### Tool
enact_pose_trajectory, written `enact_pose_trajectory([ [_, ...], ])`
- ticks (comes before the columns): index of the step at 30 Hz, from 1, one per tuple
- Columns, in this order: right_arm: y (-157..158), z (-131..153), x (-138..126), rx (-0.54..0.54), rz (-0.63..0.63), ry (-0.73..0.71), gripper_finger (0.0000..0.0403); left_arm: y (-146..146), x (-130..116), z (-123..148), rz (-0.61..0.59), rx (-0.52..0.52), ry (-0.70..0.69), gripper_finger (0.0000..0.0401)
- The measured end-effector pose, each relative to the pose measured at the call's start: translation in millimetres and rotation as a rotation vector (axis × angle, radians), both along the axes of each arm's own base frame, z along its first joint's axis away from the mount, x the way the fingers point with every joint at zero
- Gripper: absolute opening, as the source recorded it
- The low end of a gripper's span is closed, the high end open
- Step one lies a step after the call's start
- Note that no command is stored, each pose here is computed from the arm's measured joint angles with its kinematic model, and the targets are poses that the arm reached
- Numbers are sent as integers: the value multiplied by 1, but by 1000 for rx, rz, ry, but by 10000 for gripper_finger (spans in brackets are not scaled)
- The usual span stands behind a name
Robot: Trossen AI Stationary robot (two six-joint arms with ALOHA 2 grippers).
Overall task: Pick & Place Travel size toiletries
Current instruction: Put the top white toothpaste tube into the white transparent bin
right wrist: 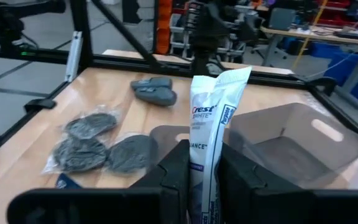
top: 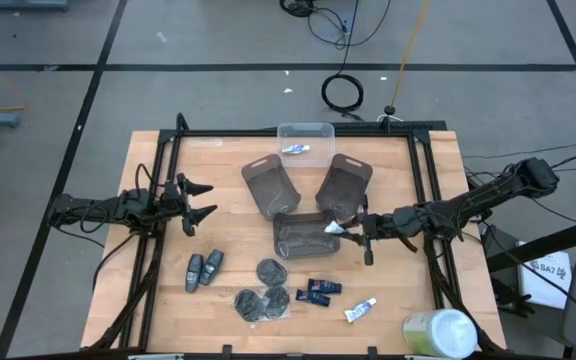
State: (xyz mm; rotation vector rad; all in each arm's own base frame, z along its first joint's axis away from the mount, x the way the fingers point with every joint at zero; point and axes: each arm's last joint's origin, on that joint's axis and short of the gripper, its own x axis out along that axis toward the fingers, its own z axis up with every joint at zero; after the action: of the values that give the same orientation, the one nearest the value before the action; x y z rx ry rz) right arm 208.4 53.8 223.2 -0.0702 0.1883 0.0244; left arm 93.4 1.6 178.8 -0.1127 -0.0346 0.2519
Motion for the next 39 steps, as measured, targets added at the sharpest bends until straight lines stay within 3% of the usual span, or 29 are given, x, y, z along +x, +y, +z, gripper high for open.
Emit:
enact_pose_trajectory([
  [8,-22,4,5,-54,-96,-44,55,0,0,0,0,0,0,296],
  [16,-67,10,17,-50,-302,-170,55,0,0,0,0,0,0,296],
  [21,-99,8,26,-42,-424,-131,55,0,0,0,0,0,0,296],
  [27,-132,24,49,4,-377,-58,55,0,0,0,0,0,0,296],
  [39,-212,60,97,-65,-513,167,55,0,0,0,0,0,0,296],
])
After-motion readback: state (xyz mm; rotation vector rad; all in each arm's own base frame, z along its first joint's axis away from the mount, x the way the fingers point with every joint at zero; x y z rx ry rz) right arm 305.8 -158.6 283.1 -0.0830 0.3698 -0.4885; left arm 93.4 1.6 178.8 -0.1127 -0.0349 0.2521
